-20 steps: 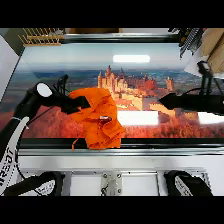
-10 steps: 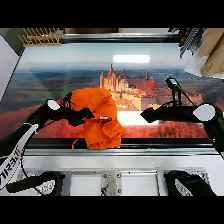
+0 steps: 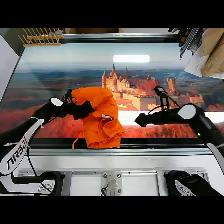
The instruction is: Fold the clothes and pants, and hang the long-sleeved shirts on hangers.
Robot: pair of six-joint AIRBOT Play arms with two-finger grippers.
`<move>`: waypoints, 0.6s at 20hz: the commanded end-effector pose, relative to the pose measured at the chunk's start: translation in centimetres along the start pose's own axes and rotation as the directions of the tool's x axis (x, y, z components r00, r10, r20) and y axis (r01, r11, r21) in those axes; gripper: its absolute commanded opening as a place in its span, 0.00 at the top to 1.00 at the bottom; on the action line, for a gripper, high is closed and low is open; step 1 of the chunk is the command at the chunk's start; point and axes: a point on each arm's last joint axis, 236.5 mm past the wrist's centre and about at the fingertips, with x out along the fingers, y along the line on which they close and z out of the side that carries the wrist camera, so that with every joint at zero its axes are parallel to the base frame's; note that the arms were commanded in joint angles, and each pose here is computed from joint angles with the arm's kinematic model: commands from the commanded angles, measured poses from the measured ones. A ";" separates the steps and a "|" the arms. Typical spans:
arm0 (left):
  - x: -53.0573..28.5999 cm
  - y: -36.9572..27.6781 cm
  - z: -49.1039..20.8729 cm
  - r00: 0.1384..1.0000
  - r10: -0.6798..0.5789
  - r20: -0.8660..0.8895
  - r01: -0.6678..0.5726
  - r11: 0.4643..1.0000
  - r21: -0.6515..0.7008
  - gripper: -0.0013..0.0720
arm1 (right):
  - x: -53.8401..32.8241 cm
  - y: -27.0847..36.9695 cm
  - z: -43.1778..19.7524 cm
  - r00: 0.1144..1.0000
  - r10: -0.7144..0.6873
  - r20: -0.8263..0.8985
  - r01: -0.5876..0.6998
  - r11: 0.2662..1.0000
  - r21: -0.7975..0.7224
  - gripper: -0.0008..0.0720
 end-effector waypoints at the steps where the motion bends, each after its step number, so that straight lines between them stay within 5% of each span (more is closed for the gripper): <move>1: -0.1 -1.2 1.4 0.999 -0.020 0.030 0.020 1.000 0.011 0.96 | 5.3 0.9 -2.2 0.992 0.033 -0.120 -0.026 0.998 0.059 0.09; 8: -1.4 -4.0 1.9 0.998 -0.062 0.005 0.061 0.996 0.072 0.96 | 13.6 4.5 -2.6 0.990 0.112 -0.087 -0.091 0.972 0.214 0.10; 10: -2.0 -5.2 2.1 0.997 -0.079 -0.006 0.080 0.992 0.095 0.96 | 13.7 4.5 -2.2 0.991 0.108 -0.074 -0.092 0.975 0.201 0.40; 12: -2.8 -6.8 2.5 0.995 -0.103 -0.007 0.103 0.987 0.123 0.96 | 13.5 4.9 -1.5 0.992 0.114 -0.060 -0.101 0.976 0.192 0.50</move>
